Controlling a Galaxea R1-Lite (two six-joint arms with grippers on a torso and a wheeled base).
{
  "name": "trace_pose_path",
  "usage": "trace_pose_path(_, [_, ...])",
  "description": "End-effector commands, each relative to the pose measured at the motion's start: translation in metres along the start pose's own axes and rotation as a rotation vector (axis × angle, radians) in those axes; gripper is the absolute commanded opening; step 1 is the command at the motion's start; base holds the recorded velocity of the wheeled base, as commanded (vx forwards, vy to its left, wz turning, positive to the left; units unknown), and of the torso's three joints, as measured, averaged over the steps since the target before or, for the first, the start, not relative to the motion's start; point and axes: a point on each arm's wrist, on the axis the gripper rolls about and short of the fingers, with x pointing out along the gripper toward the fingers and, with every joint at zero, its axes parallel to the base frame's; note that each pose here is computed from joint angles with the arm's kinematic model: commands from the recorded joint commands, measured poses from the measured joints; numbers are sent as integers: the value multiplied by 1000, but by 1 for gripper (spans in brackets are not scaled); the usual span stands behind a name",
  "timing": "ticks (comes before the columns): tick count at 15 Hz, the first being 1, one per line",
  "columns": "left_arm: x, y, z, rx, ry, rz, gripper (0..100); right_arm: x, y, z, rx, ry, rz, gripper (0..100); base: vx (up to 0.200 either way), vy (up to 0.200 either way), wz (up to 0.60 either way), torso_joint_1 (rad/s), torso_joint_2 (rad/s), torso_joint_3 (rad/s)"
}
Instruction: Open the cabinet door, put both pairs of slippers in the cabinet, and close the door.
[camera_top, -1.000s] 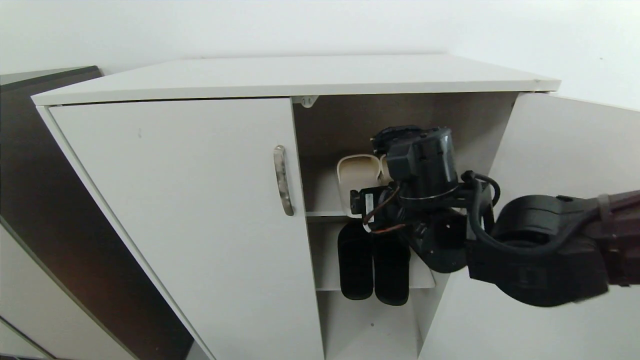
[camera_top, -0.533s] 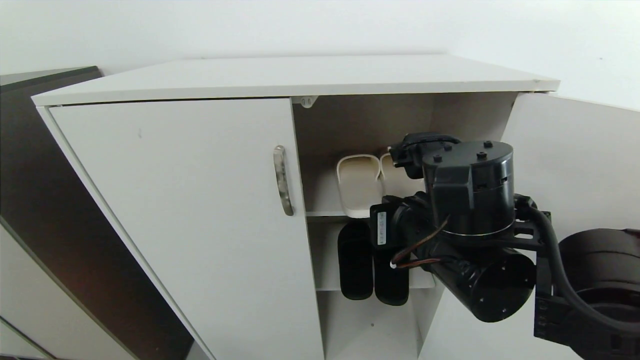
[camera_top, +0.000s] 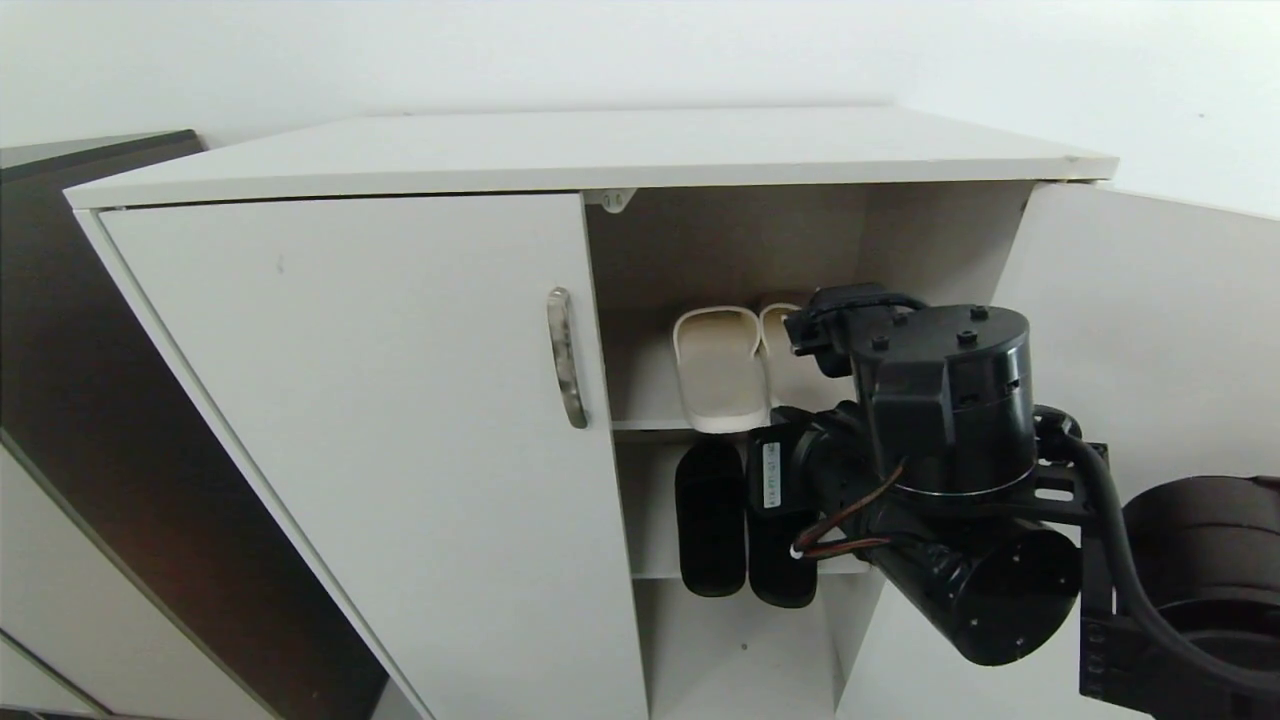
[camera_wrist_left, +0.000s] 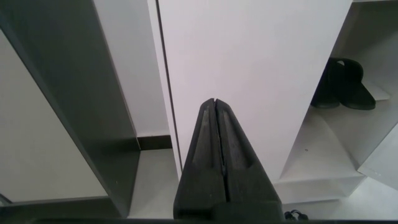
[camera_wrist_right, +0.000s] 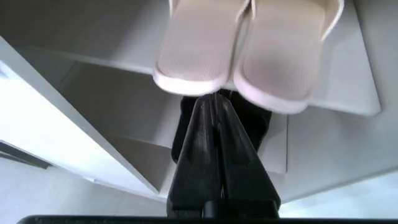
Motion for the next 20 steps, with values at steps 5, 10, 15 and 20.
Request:
trace_pose_path(5, [0, 0, 0, -2, 1, 1, 0, -1, 1, -9, -28, 25, 5, 0, -200, 0, 0, 2, 4, 5])
trace_pose_path(10, [0, 0, 0, 0, 1, -2, 0, 1, 3, -14, -41, 38, 8, 0, -200, 0, 0, 2, 6, 0])
trace_pose_path(15, [0, 0, 0, -2, -1, 1, 0, 4, 3, -25, -63, 66, 4, 0, -200, 0, 0, 0, 2, 7])
trace_pose_path(20, [0, 0, 0, -2, 1, 0, 0, 4, 2, -29, -67, 76, 7, 0, -80, 0, 0, 0, 1, 2])
